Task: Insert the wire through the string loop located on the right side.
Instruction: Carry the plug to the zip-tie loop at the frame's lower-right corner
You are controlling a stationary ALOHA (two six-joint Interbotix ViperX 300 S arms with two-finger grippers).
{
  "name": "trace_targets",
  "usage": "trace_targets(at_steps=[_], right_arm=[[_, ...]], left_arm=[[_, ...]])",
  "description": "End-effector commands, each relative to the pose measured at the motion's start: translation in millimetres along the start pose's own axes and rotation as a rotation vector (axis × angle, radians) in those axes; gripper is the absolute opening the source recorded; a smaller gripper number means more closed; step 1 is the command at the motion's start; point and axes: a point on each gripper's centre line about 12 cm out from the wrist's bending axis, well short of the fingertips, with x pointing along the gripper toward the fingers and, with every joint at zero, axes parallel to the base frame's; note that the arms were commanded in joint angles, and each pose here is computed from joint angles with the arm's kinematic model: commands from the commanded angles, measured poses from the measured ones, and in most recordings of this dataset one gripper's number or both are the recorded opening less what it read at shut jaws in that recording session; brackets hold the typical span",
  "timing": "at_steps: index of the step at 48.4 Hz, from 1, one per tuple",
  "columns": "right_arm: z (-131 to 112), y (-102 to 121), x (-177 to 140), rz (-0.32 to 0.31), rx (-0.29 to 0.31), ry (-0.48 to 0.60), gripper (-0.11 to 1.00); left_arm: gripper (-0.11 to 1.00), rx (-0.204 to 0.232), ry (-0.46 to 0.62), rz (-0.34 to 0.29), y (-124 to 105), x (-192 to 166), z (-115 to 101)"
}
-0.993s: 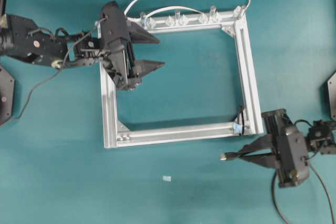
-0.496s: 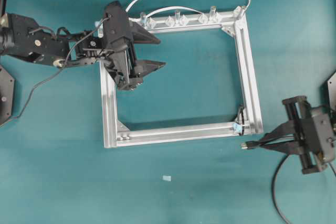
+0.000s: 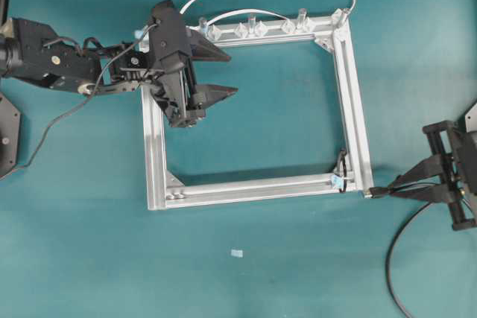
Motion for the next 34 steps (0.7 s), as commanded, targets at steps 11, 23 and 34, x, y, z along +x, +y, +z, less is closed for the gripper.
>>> trace_targets(at_steps=[11,23,34], right_arm=[[-0.6,-4.6,-6.0,0.001,0.009,-0.021,0.12],[0.7,-12.4,-5.2,-0.039,0.027,-0.026,0.12],[2.0,-18.4,-4.7,-0.068,0.040,-0.031,0.12]], left_arm=[[0.74,-0.008,-0.026,-0.004,-1.4,0.9,12.8],[0.74,-0.009,-0.024,-0.002,-0.9,0.7,13.4],[0.74,-0.009,-0.024,-0.002,-0.9,1.2,13.5]])
